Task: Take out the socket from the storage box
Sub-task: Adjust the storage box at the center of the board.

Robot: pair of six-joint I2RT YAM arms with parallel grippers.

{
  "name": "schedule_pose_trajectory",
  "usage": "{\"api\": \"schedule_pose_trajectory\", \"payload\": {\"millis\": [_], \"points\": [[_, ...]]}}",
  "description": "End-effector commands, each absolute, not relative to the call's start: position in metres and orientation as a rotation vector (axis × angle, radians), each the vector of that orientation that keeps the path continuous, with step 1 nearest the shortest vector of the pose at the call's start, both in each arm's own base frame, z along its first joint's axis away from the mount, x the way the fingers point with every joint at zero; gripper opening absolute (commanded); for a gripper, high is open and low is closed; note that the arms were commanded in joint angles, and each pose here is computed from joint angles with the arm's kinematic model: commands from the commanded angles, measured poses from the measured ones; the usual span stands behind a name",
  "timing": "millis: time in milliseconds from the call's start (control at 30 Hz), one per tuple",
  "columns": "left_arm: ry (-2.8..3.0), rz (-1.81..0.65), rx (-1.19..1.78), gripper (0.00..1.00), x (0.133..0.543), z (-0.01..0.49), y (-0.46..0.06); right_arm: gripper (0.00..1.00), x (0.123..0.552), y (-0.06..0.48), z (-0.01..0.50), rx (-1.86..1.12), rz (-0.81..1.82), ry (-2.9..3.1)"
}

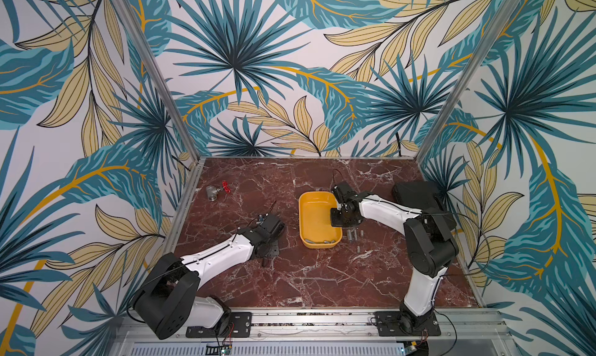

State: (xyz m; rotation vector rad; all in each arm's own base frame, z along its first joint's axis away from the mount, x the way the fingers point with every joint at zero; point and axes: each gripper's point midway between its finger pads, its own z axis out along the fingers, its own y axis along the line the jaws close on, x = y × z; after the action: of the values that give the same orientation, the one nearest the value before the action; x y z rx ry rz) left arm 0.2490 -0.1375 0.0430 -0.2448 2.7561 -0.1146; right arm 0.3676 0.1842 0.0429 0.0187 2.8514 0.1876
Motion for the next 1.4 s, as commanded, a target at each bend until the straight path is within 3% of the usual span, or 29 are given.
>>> {"api": "schedule_pose_trajectory", "payload": {"millis": [0,533,967,1367], "points": [[2.761,-0.121,-0.248,0.39,0.249,0.035,-0.138,0.02,0.361,0.185,0.043,0.012,0.177,2.896],[2.797,-0.108,-0.191,0.38,0.262,0.018,-0.15,0.0,0.333,0.199,0.08,-0.026,0.351,2.995],[2.791,-0.091,-0.192,0.38,0.259,0.021,-0.145,0.0,0.3,0.207,0.069,-0.022,0.49,3.196],[2.791,-0.094,-0.186,0.38,0.261,0.02,-0.147,0.0,0.299,0.208,0.066,0.001,0.512,3.188]]}}
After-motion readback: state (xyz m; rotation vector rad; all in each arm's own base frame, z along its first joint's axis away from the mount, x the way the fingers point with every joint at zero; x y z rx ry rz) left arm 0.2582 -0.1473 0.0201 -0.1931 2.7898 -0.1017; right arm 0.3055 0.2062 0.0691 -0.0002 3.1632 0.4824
